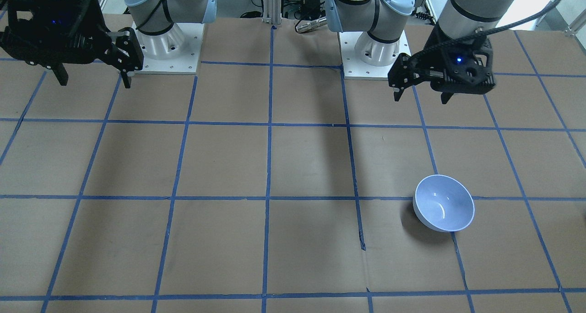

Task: Stack green bowl on blue bowl
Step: 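Move the left gripper away from the blue bowl toward the robot's side, then swing the left arm down to the pale green bowl near the robot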

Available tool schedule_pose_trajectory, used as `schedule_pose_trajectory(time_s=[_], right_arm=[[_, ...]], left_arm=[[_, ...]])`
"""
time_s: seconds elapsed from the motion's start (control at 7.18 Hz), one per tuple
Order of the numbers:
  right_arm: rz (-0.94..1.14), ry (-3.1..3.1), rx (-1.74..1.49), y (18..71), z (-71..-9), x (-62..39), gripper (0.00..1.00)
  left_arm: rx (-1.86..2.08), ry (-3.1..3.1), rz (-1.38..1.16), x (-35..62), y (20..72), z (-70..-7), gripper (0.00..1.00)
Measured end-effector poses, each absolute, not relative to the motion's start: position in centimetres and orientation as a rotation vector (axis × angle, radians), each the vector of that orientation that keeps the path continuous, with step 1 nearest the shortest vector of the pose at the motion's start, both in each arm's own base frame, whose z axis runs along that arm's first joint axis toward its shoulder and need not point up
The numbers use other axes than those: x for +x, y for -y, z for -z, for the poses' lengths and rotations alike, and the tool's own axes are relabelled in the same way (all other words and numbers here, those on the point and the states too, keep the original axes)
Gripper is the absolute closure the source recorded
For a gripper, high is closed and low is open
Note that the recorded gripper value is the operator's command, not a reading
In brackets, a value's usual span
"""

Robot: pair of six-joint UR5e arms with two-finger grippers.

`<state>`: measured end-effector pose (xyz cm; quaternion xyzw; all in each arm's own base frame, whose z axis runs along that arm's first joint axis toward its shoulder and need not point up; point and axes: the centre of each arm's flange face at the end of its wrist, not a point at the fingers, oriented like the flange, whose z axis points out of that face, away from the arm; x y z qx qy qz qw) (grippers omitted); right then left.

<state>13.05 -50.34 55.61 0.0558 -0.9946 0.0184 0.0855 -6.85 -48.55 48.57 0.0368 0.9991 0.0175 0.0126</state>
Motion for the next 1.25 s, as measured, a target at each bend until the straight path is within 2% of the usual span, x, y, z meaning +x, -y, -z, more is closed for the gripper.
schedule_pose_trajectory(time_s=[0.7, 1.25], right_arm=[[-0.055, 2.965, 0.167, 50.3, -55.6, 13.1, 0.00], [-0.055, 2.965, 0.167, 50.3, -55.6, 13.1, 0.00]], left_arm=[[0.553, -3.078, -0.058, 7.9, 51.2, -46.5, 0.00], [0.891, -2.958, -0.025, 22.0, 52.1, -42.4, 0.00]])
